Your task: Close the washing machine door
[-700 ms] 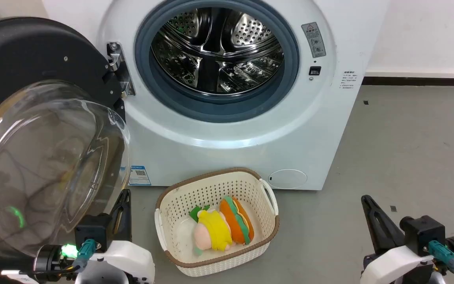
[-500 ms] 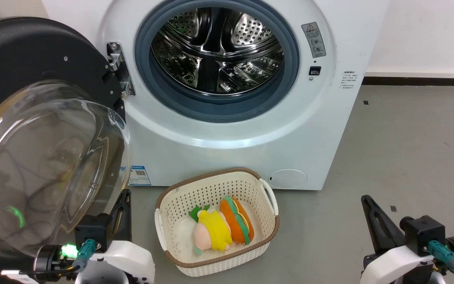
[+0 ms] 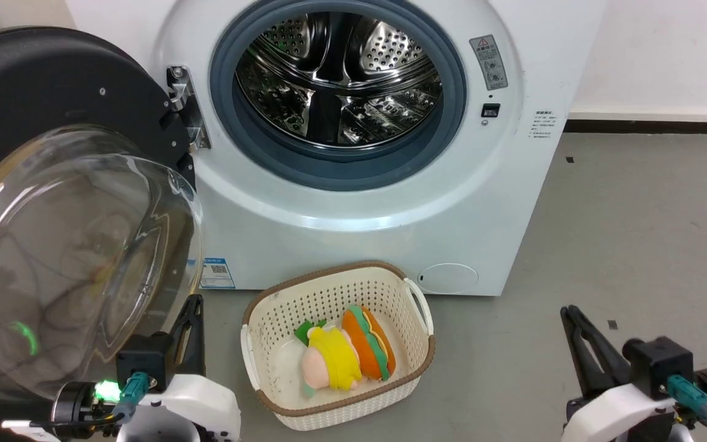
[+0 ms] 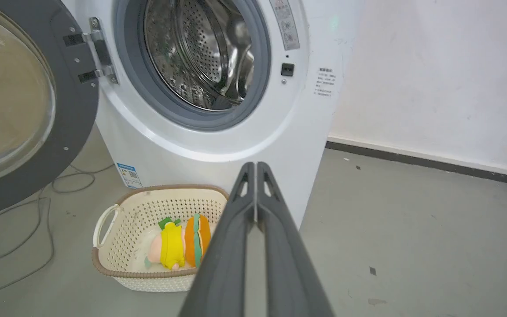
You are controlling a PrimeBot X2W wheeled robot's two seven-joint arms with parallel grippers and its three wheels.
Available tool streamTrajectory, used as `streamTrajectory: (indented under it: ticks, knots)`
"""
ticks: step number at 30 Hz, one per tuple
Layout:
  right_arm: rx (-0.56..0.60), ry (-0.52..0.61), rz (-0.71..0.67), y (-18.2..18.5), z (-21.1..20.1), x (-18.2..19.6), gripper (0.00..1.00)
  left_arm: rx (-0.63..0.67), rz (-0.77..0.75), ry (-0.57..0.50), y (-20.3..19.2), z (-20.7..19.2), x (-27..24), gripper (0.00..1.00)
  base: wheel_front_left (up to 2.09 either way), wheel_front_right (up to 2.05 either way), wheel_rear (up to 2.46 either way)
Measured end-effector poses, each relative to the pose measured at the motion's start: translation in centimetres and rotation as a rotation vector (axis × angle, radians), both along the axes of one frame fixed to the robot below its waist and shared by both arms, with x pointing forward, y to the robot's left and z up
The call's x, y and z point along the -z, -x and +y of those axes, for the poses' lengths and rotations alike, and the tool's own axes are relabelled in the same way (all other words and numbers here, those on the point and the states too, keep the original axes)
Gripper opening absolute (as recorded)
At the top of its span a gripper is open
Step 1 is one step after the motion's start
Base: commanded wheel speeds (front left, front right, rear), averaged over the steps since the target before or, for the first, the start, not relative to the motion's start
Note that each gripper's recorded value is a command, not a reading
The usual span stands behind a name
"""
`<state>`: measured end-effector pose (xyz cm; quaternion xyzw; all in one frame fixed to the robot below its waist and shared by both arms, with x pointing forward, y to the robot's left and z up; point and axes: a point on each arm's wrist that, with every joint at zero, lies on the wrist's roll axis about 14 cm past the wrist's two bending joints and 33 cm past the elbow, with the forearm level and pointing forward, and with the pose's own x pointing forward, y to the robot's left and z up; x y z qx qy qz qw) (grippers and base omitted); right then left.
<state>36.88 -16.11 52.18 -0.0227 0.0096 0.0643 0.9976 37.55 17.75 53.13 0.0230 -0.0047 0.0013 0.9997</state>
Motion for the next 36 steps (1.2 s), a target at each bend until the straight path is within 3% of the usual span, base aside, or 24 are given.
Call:
streamTrajectory:
  ticks: [14, 15, 16, 17, 36]
  knots:
    - [0.012, -0.031, -0.002, 0.0, -0.4, 0.2, 1.00, -0.012, -0.010, 0.001, 0.0, 0.0, 0.0, 1.00, 0.00, 0.00, 0.00]
    - [0.012, -0.032, -0.007, 0.0, -0.4, 0.1, 1.00, -0.013, -0.012, 0.001, 0.0, 0.0, 0.0, 0.87, 0.00, 0.00, 0.00]
    - [0.012, -0.034, -0.007, -0.1, -0.4, 0.1, 1.00, -0.017, -0.013, 0.000, 0.0, 0.0, 0.0, 0.21, 0.00, 0.00, 0.00]
    - [0.012, -0.038, -0.007, -0.1, -0.4, 0.1, 1.00, -0.017, -0.014, 0.000, 0.0, 0.0, 0.0, 0.00, 0.00, 0.00, 0.00]
    - [-0.032, -0.107, -0.035, -1.3, 1.1, -0.2, 1.00, -0.093, -0.146, -0.005, 0.3, 2.3, -3.6, 0.00, 0.00, 0.00, 0.00]
